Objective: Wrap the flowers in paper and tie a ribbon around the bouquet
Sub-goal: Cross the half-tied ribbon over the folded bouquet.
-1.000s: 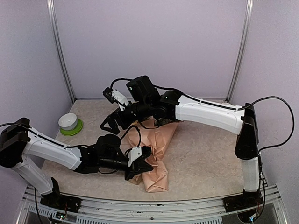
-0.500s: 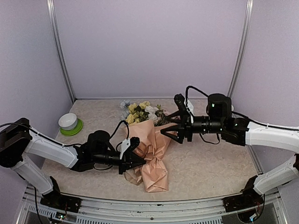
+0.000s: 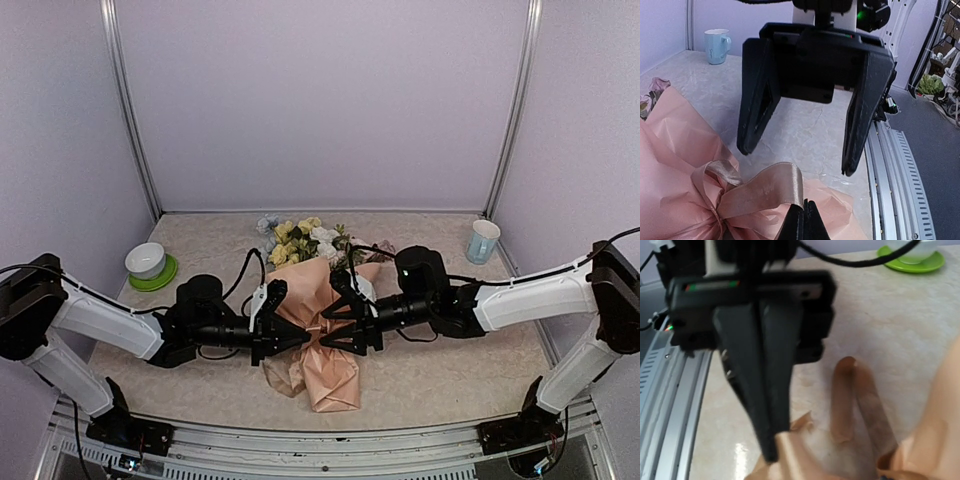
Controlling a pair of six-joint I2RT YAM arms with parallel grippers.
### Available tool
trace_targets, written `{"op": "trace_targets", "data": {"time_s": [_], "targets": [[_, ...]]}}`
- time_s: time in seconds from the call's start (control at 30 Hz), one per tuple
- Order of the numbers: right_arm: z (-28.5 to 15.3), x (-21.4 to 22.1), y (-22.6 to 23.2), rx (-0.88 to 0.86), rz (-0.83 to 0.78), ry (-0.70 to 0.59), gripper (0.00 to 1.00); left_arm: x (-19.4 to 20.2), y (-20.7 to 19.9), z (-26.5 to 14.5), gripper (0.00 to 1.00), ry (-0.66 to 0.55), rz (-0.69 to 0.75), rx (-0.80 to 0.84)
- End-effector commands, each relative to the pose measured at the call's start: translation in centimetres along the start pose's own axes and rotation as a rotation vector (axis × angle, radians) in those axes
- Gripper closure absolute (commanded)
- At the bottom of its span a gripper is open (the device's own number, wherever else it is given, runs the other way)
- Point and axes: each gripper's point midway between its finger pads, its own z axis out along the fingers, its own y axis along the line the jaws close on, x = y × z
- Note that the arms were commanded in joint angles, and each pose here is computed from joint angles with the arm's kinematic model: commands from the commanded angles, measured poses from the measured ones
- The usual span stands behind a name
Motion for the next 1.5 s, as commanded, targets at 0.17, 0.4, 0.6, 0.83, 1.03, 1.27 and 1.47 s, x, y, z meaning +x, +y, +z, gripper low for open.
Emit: {"op": "trace_targets", "data": {"time_s": [0.17,0.4,0.6,0.83,1.03,1.27,1.47], "targets": [[1.6,-2.1,0.3,-0.021,-0.050,-0.084,0.44,-4.2,-1.0,-0.7,1.00,-0.199,-0.094,0.118],[2.2,-1.5,0.8,-0.045,-0.028,-0.069,0.73,-3.7,-0.4,-0.6,1.00,-0.198,-0.112,0.096],[2.1,-1.1,0.6,-0.038,-0.021,-0.047,0.96,-3.0,0.4,-0.5,1.00,-0.181,-0.115,0.061],[2.2,-0.7,-0.2,-0.019,-0.001,-0.018,1.00,-2.3,3.6,-0.8,0.63,-0.118,-0.237,-0.110],[2.2,-0.3,-0.7,-0.022,0.026,-0.005,1.00,2.1,11.6,-8.0,0.32,0.105,-0.550,-0.813],[2.3,-0.3,-0.5,-0.041,0.013,-0.013,1.00,10.3,11.2,-15.5,0.18,0.218,-0.825,-1.109],[2.5,-0.1,-0.5,-0.047,0.022,-0.003,1.00,14.4,10.4,-14.2,0.20,0.300,-0.925,-1.031]]}}
